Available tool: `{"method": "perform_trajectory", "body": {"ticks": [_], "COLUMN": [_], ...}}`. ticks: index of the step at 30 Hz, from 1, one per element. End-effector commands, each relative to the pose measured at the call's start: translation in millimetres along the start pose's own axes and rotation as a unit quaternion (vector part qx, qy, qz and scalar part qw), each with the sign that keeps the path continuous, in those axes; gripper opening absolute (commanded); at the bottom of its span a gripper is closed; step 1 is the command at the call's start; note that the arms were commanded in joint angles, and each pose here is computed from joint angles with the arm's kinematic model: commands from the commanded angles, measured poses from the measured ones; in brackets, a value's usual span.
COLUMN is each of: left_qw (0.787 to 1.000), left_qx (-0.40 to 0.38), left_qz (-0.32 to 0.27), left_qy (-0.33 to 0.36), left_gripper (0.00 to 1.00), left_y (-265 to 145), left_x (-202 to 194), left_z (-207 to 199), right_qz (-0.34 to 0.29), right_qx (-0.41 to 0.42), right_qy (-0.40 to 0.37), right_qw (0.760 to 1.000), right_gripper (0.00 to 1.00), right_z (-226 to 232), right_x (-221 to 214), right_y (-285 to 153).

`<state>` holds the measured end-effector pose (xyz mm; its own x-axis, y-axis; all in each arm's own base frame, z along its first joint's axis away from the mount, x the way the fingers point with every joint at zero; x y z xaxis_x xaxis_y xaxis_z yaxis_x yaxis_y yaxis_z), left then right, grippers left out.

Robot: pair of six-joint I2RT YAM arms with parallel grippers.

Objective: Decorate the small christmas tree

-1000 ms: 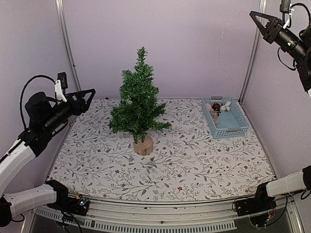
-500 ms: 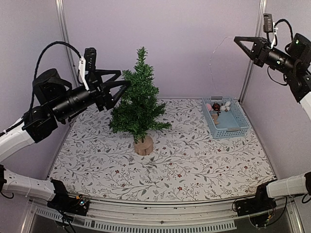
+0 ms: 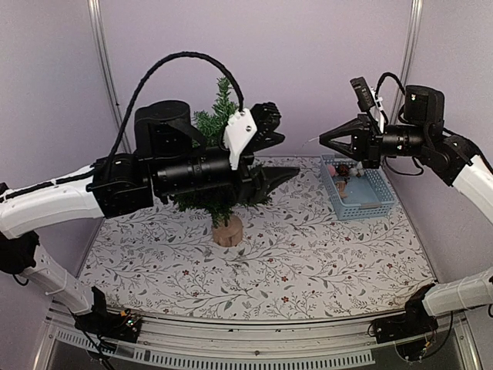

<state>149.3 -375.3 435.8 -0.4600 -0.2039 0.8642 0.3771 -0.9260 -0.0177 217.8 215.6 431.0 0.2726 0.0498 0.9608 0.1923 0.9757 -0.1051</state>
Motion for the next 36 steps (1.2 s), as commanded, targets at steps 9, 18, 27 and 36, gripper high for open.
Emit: {"method": "perform_trajectory", "body": {"ticks": [9, 18, 27, 36], "left_qw": [0.992, 0.991, 0.983, 0.971], "left_qx": [0.042, 0.079, 0.18, 0.234], "left_qz": [0.087, 0.085, -0.011, -0.045], "left_qy": [0.079, 0.067, 0.027, 0.01], "left_gripper": [0.47, 0.0, 0.0, 0.0], "left_y": [43, 43, 5, -12], "left_x": [-23, -23, 25, 40], "left_z": [-16, -8, 36, 66], "right_qz": [0.047, 0.051, -0.041, -0.067], "right_qx": [0.065, 0.044, -0.177, -0.322], "right_qy": [-0.018, -0.026, -0.024, 0.012], "right_qw": [0.997, 0.997, 0.983, 0.944], "right_gripper": [0.0, 0.0, 0.98, 0.99], "right_z": [42, 36, 1, -67], "right_x": [-25, -36, -40, -95], "right_y": [18, 23, -14, -50]}}
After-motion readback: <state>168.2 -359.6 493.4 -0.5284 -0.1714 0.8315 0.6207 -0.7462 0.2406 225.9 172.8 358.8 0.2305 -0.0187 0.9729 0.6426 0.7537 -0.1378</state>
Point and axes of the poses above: each gripper's point midway between its finger pads, its own y axis out along the fingers, its own z axis along the line the jaws close on, x = y × z, the point moved 6 cm from there along -y, back along the fingers, and after that the axes turned 11 degrees about y, right-handed, at the moved point
